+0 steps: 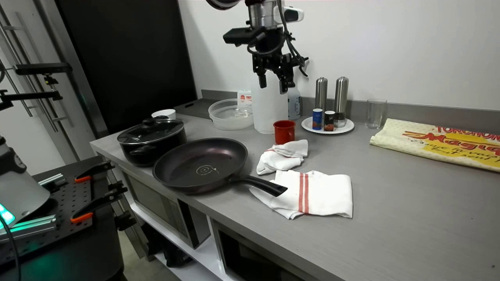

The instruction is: Use the left white towel to wipe the pan

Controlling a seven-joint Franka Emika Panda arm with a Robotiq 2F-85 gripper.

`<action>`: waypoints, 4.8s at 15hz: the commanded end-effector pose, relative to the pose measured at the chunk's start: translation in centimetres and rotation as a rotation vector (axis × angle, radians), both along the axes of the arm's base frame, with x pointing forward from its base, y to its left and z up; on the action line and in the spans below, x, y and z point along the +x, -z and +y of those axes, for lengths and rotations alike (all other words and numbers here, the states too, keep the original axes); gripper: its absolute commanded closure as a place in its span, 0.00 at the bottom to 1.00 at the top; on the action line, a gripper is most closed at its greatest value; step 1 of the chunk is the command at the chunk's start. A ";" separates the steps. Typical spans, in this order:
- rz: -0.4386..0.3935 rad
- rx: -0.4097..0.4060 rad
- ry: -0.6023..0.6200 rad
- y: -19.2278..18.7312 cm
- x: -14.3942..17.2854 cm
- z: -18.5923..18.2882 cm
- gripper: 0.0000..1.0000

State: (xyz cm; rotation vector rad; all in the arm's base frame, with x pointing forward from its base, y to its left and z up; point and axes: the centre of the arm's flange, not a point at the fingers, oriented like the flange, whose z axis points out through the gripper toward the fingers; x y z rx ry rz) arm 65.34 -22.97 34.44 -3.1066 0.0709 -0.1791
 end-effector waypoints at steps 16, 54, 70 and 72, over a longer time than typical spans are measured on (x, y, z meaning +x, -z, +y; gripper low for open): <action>0.023 0.012 -0.060 16.6 4.9 -1.5 0.00; -0.114 0.042 -0.071 14.2 1.2 3.0 0.95; -0.008 0.018 -0.328 5.6 -16.0 14.8 0.95; 0.017 0.007 -0.344 7.3 -18.6 15.9 0.95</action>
